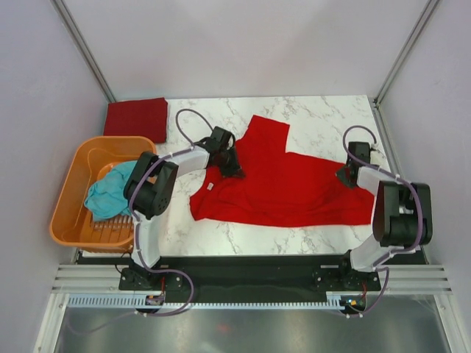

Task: Fold and stack the t-shirts
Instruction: Flatten the tshirt out

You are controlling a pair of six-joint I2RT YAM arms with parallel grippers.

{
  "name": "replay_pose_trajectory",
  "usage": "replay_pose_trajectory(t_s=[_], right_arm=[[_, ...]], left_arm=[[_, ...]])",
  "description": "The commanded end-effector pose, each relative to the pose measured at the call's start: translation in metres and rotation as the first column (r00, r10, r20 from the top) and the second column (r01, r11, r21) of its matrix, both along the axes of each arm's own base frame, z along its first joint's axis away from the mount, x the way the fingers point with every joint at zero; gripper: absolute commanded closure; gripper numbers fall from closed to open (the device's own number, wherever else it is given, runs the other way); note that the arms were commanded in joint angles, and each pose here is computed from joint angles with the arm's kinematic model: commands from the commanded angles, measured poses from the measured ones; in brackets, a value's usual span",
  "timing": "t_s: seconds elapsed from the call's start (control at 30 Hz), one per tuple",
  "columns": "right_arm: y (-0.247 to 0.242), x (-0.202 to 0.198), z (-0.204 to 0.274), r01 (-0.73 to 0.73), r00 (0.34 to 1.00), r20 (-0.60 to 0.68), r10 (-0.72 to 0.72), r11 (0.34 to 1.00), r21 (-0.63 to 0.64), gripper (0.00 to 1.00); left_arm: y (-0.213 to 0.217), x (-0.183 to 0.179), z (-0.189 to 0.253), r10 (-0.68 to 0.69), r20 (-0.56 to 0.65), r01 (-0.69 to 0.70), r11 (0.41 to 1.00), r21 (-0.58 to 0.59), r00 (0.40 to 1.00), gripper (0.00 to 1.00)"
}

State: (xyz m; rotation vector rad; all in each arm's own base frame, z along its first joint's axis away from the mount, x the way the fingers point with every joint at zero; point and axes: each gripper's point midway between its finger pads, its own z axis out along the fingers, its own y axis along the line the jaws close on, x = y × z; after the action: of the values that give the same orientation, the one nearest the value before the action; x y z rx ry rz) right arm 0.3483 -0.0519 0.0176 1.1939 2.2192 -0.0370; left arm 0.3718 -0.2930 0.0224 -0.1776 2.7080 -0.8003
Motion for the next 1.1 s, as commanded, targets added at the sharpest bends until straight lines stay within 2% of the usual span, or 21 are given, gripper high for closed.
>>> replay_pose_trajectory(t_s=[0.0,0.03,0.07,0.1,0.23,0.27,0.3,0.37,0.47,0.53,0.63,0.67,0.73,0.77,0.83,0.87,0.9,0.93,0.97,1.03,1.07], right_arm=[[0.004,0.040,-0.006,-0.044,0.996,0.072,0.042,0.998,0.033,1.00],[0.009,0.046,-0.014,-0.054,0.995,0.082,0.049,0.997,0.059,1.00],[0.019,0.055,-0.014,-0.083,0.990,0.119,0.070,0.991,0.109,1.00],[0.024,0.076,-0.010,-0.111,0.979,0.183,0.088,0.986,0.121,1.00],[0.030,0.137,-0.001,-0.150,0.963,0.244,0.116,0.981,0.123,1.00],[0.035,0.150,0.000,-0.170,0.958,0.255,0.132,0.977,0.132,1.00],[0.035,0.179,0.021,-0.189,0.940,0.308,0.144,0.974,0.121,1.00],[0.038,0.200,0.013,-0.230,0.934,0.305,0.188,0.967,0.106,1.00],[0.058,0.242,0.040,-0.351,0.886,0.352,0.302,0.933,0.083,1.00],[0.069,0.250,0.037,-0.395,0.871,0.349,0.346,0.915,0.077,1.00],[0.067,0.247,0.058,-0.389,0.881,0.316,0.352,0.920,0.058,1.00],[0.063,0.232,0.058,-0.365,0.906,0.253,0.338,0.928,0.068,1.00],[0.056,0.219,0.107,-0.342,0.903,0.284,0.322,0.939,0.023,1.00],[0.051,0.211,0.126,-0.324,0.904,0.295,0.309,0.946,0.003,1.00],[0.043,0.182,0.184,-0.277,0.904,0.329,0.274,0.960,-0.039,1.00],[0.039,0.163,0.197,-0.259,0.917,0.302,0.259,0.965,-0.039,1.00],[0.037,0.144,0.238,-0.244,0.900,0.355,0.251,0.968,-0.066,1.00],[0.031,0.131,0.253,-0.214,0.903,0.361,0.231,0.973,-0.087,1.00],[0.029,0.103,0.279,-0.199,0.898,0.380,0.220,0.975,-0.096,1.00],[0.018,0.074,0.303,-0.158,0.893,0.407,0.191,0.981,-0.113,1.00],[0.016,0.047,0.325,-0.140,0.881,0.438,0.179,0.983,-0.121,1.00]], left_arm=[[0.011,0.040,-0.011,0.079,0.068,-0.087,0.989,0.120,0.995,0.98],[0.016,0.042,-0.018,0.087,0.052,-0.094,0.983,0.157,0.995,0.98],[0.018,0.056,-0.014,0.096,0.087,-0.110,0.979,0.172,0.992,0.98],[0.025,0.061,-0.028,0.111,0.068,-0.122,0.973,0.195,0.991,0.98],[0.050,0.099,-0.035,0.182,0.082,-0.195,0.960,0.202,0.980,0.98],[0.061,0.116,-0.029,0.211,0.096,-0.226,0.956,0.188,0.973,0.98],[0.066,0.124,-0.027,0.222,0.100,-0.237,0.955,0.180,0.970,0.98],[0.081,0.140,-0.018,0.256,0.107,-0.271,0.948,0.165,0.961,0.98],[0.101,0.149,0.002,0.300,0.139,-0.321,0.932,0.169,0.944,0.98],[0.104,0.148,0.016,0.302,0.152,-0.324,0.934,0.150,0.941,0.98],[0.095,0.139,0.051,0.253,0.170,-0.269,0.960,0.083,0.953,0.98],[0.093,0.135,0.062,0.236,0.180,-0.250,0.966,0.064,0.955,0.98],[0.090,0.122,0.088,0.201,0.202,-0.211,0.977,0.031,0.958,0.98],[0.091,0.116,0.127,0.201,0.262,-0.207,0.978,-0.004,0.944,0.98],[0.096,0.099,0.163,0.207,0.304,-0.209,0.977,-0.026,0.930,0.98],[0.100,0.086,0.209,0.220,0.374,-0.209,0.975,-0.069,0.901,0.98],[0.104,0.078,0.228,0.230,0.403,-0.216,0.973,-0.080,0.886,0.98],[0.108,0.066,0.241,0.239,0.414,-0.224,0.971,-0.086,0.878,0.98],[0.115,0.046,0.288,0.258,0.490,-0.220,0.966,-0.134,0.833,0.98],[0.126,0.024,0.324,0.285,0.549,-0.234,0.958,-0.164,0.786,0.98],[0.131,0.012,0.344,0.296,0.582,-0.231,0.955,-0.186,0.757,0.98]])
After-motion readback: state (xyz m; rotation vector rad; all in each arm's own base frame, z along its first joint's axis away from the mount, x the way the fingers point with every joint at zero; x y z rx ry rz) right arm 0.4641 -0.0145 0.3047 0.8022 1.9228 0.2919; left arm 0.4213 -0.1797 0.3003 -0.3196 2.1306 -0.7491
